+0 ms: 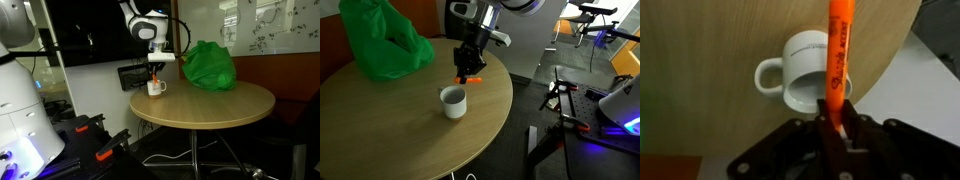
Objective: Put the marker in the mug cup
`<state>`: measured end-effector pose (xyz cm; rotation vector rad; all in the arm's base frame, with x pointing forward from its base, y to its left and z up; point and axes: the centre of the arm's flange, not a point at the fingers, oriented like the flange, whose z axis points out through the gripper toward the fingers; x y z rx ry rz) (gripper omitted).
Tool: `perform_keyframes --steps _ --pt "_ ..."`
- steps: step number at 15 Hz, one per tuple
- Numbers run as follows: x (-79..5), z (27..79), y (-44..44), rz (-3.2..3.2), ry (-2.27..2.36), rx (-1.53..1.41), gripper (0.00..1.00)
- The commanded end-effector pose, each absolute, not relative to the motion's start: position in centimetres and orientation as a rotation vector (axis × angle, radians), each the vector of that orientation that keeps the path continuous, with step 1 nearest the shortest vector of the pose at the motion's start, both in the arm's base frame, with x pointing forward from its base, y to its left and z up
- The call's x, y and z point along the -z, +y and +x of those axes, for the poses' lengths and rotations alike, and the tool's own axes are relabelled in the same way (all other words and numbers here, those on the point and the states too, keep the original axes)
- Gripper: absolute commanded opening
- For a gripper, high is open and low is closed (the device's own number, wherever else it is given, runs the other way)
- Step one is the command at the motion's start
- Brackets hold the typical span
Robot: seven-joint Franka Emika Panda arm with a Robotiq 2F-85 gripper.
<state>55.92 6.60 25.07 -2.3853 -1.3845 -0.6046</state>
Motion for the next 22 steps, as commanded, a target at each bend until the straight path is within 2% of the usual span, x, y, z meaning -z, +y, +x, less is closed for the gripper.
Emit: perform_keyframes --steps 1,9,19,20,21,22 --pt "-26.3 55.3 6.5 -2.289 -1.39 0.771 0.05" --pt "-24.8 57.0 8.8 -2.141 -1.38 0.919 0.05" --pt "-21.0 58.0 10.2 -2.091 -1.414 0.909 0.05" --pt "-20.9 57.8 10.3 -2.094 -1.425 0.903 0.44" --pt "-20.9 57.7 10.4 -2.094 -1.428 0.891 0.45" --pt "-21.1 57.5 10.5 -2.109 -1.424 0.889 0.51"
